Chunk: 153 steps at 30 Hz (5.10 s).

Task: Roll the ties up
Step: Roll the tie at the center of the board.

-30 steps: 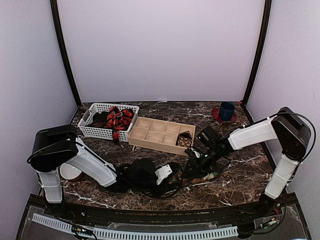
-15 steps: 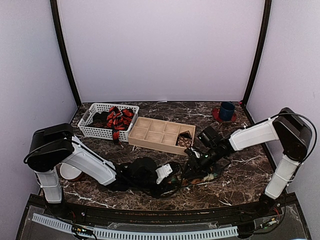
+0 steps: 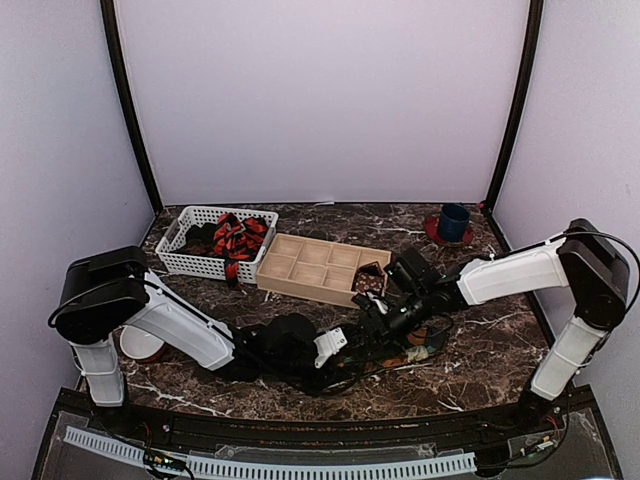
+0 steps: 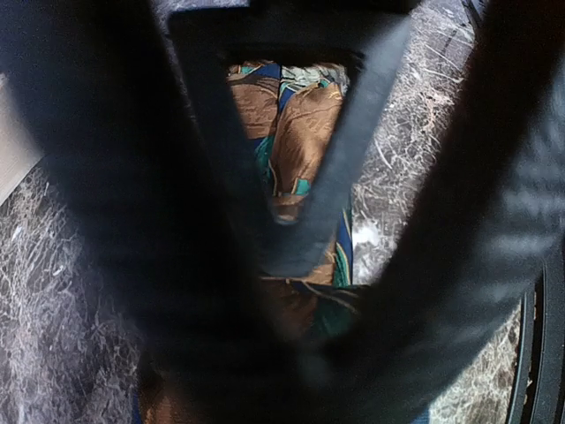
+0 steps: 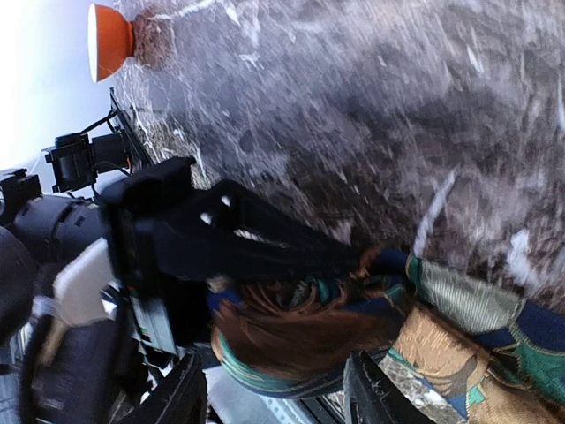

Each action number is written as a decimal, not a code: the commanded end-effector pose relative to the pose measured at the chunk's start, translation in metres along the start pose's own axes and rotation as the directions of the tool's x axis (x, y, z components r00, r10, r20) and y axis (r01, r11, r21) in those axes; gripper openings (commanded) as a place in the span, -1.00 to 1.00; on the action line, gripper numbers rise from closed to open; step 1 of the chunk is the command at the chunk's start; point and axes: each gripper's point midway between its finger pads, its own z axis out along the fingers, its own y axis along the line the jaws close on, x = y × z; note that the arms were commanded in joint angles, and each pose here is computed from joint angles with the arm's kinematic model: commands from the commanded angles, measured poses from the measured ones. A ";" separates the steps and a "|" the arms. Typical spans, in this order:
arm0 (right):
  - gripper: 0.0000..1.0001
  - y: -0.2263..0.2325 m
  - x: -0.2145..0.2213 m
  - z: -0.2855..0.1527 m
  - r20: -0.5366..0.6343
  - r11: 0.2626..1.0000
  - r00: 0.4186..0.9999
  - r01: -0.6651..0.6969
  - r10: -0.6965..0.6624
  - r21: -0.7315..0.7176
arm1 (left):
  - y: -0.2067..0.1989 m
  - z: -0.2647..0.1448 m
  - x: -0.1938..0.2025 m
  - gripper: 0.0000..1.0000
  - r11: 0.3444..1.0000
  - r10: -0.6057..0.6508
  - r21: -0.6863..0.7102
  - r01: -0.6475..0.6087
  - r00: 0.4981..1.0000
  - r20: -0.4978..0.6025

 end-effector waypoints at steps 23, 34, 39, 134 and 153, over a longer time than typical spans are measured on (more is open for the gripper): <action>-1.00 -0.033 0.014 0.018 -0.035 0.998 0.998 -0.052 0.053 0.048 | -0.001 0.000 0.040 -0.02 1.000 -0.002 0.001 0.002 0.991 -0.134; -1.00 -0.079 0.026 0.005 -0.013 0.982 0.994 -0.109 0.113 0.154 | -0.002 -0.035 -0.026 0.85 0.999 0.052 -0.014 -0.051 0.988 0.145; -1.00 -0.107 0.029 -0.005 -0.002 0.963 0.990 -0.139 0.143 0.233 | -0.005 -0.030 -0.021 0.86 1.000 0.011 0.008 -0.013 0.988 0.156; -1.00 -0.130 0.033 -0.010 -0.081 0.940 0.980 -0.150 0.182 0.308 | -0.009 0.028 -0.042 0.67 0.982 0.191 -0.029 -0.189 0.960 0.202; -0.75 -0.108 0.020 -0.019 -0.045 0.952 0.989 -0.125 0.143 0.278 | -0.008 0.030 -0.037 -0.29 0.985 0.169 0.009 -0.172 0.976 0.139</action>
